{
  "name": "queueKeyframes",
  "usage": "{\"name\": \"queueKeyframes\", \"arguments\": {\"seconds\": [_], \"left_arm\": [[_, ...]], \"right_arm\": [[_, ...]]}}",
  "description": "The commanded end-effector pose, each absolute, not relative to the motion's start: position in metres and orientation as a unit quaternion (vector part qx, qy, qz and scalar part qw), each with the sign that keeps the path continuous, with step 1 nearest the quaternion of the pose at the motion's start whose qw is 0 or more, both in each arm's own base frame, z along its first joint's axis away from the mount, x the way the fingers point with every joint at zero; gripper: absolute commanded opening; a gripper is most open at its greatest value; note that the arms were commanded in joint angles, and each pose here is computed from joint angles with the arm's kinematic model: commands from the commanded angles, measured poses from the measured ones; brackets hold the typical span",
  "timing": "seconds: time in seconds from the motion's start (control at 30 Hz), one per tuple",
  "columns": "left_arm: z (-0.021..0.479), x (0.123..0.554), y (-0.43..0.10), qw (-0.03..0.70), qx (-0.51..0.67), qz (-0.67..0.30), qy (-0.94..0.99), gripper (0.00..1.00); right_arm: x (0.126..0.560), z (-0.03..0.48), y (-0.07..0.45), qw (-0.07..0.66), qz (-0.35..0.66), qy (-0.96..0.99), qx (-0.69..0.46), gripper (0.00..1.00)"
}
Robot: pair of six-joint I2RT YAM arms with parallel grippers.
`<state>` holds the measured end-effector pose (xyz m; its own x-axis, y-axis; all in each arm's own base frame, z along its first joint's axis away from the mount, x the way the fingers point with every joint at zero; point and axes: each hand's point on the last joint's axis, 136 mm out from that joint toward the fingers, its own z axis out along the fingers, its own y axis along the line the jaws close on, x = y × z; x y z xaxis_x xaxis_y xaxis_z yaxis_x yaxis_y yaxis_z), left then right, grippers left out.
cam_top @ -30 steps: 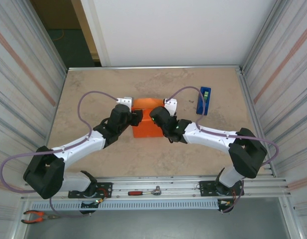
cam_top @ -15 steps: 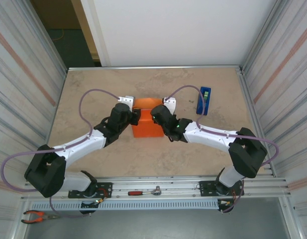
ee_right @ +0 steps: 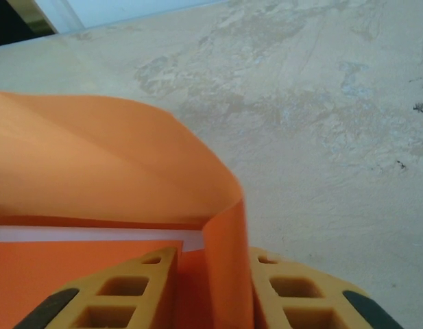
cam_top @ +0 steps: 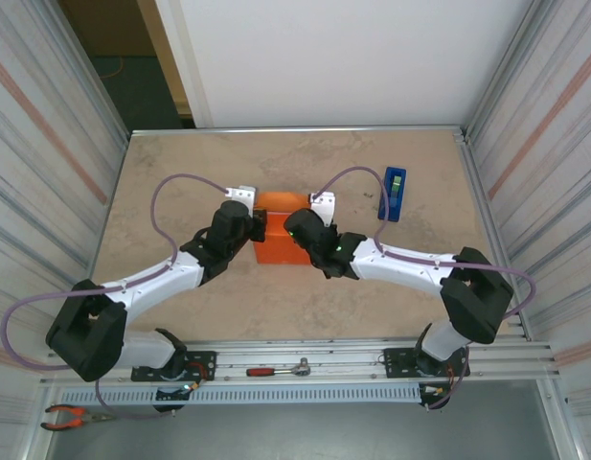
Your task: Wrap the gift box in paper
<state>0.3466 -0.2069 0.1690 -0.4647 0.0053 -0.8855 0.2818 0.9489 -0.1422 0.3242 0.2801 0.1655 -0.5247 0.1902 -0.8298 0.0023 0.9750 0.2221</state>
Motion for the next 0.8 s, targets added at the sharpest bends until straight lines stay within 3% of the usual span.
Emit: {"name": "queueKeyframes", "arguments": {"seconds": [0.0,0.2,0.37,0.77], "left_arm": [[0.154,0.33,-0.221,0.479,0.102,-0.165,0.856,0.18],[0.152,0.33,-0.221,0.476,0.091,-0.168,0.859,0.15],[0.164,0.335,-0.222,0.49,0.092,-0.164,0.851,0.2],[0.228,0.339,-0.191,0.54,0.075,-0.193,0.816,0.59]], "right_arm": [[0.314,0.124,0.27,0.442,0.03,0.896,0.018,0.2],[0.317,0.122,0.275,0.44,0.029,0.897,0.014,0.08],[0.318,0.12,0.279,0.438,0.03,0.899,0.012,0.0],[0.317,0.118,0.278,0.435,0.029,0.9,0.012,0.0]]}}
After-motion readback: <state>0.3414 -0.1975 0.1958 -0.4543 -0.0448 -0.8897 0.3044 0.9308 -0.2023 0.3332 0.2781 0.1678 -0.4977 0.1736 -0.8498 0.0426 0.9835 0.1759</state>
